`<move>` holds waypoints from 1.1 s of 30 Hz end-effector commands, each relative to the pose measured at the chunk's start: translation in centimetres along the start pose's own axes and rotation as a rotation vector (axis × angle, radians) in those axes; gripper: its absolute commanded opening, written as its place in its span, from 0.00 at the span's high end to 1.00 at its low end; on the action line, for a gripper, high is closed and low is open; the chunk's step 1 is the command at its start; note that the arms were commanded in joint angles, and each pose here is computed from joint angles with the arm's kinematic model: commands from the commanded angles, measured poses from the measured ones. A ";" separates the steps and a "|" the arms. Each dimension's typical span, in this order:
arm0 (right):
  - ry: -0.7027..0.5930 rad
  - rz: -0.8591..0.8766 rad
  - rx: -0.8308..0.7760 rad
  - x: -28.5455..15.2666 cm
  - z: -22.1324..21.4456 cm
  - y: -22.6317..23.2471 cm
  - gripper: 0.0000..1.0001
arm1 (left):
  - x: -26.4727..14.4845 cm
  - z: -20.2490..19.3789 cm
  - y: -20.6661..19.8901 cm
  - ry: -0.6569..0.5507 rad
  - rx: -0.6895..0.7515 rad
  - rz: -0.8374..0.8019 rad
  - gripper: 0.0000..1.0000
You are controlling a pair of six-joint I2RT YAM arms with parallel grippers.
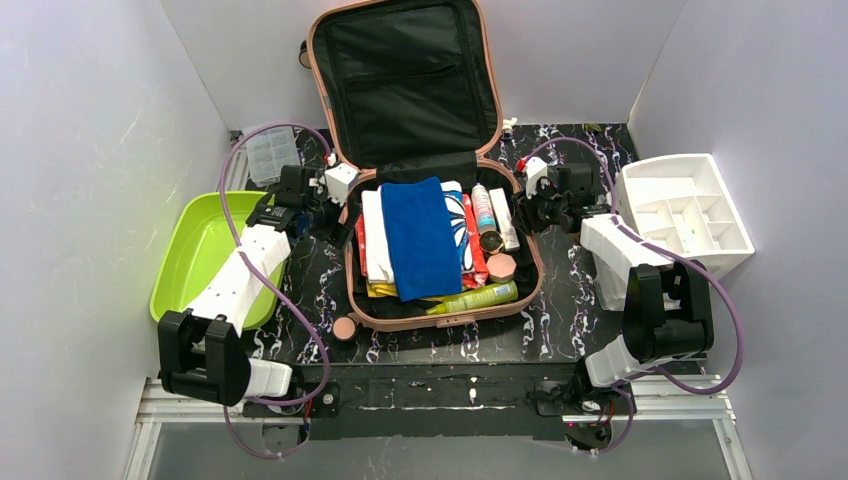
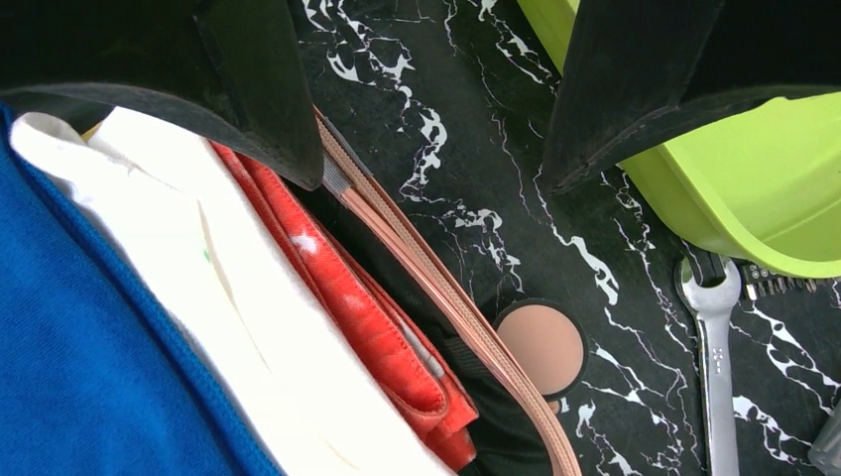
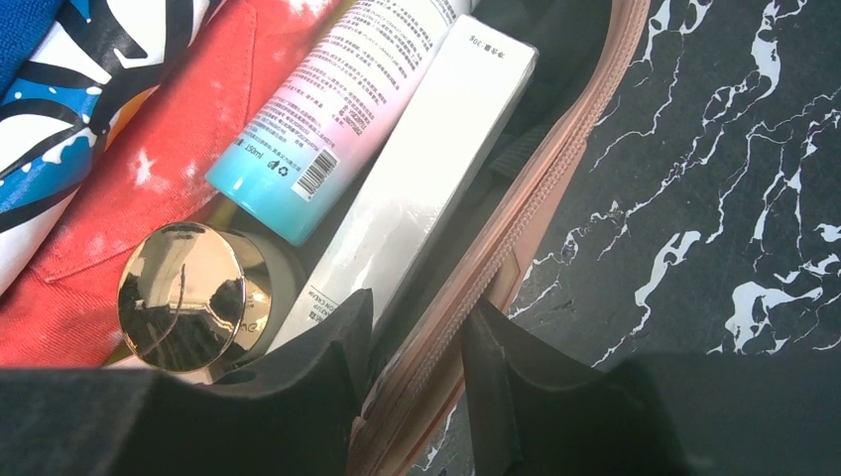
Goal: Open, take out, and arrange the luggage
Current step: Adjust the opened luggage at the center of the board.
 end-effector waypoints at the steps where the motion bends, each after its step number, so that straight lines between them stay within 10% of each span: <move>1: 0.000 0.003 -0.019 -1.0 0.2 0.4 0.56 | 0.3 -1.1 -0.1 0.039 0.013 -0.018 0.23; 13: 0.017 0.005 -0.036 -1.4 -0.5 0.8 0.67 | 1.2 -1.9 -0.2 0.076 -0.002 -0.035 0.29; 33: 0.058 0.029 -0.047 -2.0 -1.6 1.7 0.85 | 4.1 -2.1 0.1 0.156 -0.006 -0.054 0.80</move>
Point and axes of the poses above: each gripper's point midway between its finger pads, its own x axis out along the fingers, its own y axis along the line the jaws close on, z = x × y, the point moved 8 cm from there along -x, back along the fingers, and after that the axes turned 15 degrees about -x, right-handed, at the moved point
